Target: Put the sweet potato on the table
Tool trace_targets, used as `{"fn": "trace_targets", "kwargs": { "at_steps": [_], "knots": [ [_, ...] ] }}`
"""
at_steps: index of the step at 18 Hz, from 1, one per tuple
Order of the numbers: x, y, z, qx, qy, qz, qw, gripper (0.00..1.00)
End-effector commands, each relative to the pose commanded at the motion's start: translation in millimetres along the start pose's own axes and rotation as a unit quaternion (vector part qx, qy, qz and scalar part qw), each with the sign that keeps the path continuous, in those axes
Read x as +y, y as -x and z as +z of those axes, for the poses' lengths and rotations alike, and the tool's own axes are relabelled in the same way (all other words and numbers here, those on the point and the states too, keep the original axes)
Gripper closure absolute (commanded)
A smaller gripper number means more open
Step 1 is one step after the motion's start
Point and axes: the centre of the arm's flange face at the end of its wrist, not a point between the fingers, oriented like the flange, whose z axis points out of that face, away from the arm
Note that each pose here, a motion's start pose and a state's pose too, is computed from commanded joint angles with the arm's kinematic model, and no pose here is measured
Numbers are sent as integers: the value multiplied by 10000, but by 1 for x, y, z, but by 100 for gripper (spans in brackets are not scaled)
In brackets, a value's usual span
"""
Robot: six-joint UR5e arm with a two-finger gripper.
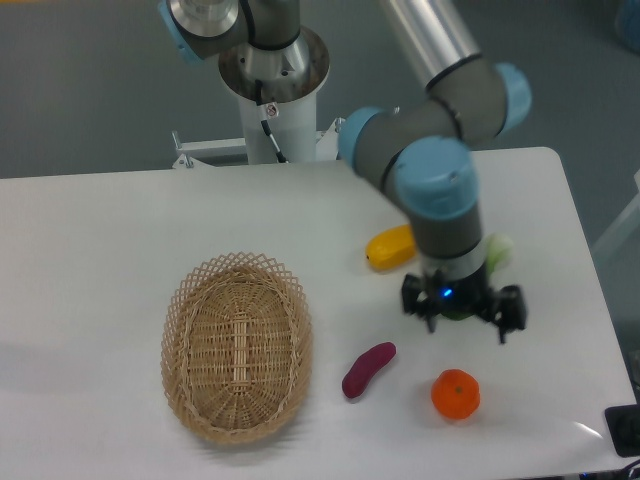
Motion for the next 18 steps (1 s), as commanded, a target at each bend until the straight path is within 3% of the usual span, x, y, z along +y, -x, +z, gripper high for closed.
{"fn": "trace_targets", "kwargs": {
  "at_steps": [3,6,10,18],
  "knots": [
    [41,13,-9,305,165,769,9964,0],
    [75,25,-10,567,-9,1182,9914,0],
    [106,33,-18,600,-349,1147,9910,0],
    [106,33,-20,573,-383,1152,9909,0]
  ]
}}
